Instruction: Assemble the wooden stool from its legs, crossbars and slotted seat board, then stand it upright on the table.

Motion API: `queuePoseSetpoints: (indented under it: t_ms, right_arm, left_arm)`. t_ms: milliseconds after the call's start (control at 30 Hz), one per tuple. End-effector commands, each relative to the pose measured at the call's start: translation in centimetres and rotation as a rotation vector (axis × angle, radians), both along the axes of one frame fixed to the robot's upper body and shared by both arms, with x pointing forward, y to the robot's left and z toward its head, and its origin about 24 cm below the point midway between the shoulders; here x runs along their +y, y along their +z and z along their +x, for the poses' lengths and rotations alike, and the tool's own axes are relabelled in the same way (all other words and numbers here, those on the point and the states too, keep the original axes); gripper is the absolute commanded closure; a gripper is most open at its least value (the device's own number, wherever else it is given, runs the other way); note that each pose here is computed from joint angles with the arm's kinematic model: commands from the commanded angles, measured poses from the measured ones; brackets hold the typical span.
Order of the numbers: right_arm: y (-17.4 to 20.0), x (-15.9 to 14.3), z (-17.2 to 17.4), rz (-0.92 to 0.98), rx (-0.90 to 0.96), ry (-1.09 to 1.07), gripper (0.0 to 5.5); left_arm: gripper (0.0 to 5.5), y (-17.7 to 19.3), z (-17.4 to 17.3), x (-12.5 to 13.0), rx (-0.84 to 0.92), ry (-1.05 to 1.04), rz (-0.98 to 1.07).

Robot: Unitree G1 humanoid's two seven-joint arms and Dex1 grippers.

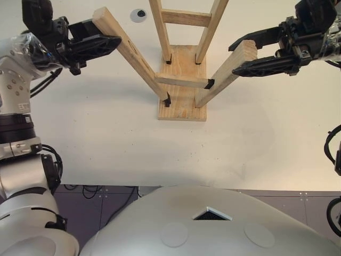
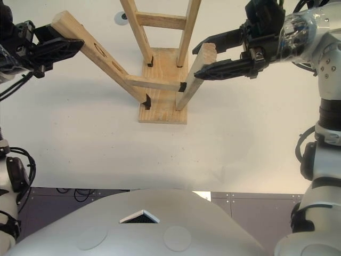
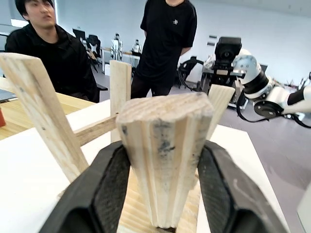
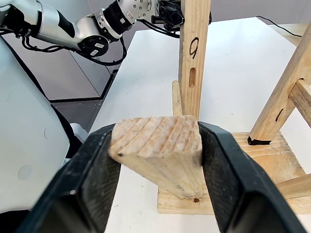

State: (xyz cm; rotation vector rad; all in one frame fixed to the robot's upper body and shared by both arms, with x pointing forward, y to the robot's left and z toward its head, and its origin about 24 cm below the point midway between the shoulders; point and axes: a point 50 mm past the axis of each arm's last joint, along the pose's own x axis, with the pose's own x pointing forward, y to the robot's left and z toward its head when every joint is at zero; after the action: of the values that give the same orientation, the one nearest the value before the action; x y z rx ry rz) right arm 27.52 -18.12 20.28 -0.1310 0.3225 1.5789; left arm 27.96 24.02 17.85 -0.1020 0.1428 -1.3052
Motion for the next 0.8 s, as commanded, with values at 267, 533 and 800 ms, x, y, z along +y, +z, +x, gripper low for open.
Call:
queuePoseSetpoints:
  t_ms: [267, 533, 800]
  right_arm:
    - [-1.7, 0.7, -0.6, -0.003, 0.04, 0.0, 3.19]
    - [-1.7, 0.7, -0.7, 0.004, 0.041, 0.0, 3.19]
    - [-1.8, 0.9, -0.9, 0.005, 0.039, 0.007, 3.19]
  left_arm:
    - [3.51, 1.2, -1.0, -0.7, -0.061, -0.083, 0.238]
    - [3.51, 1.0, -1.1, -1.6, -0.099, -0.097, 0.296]
    - [3.51, 1.2, -1.7, -3.1, -0.134, -0.123, 0.335]
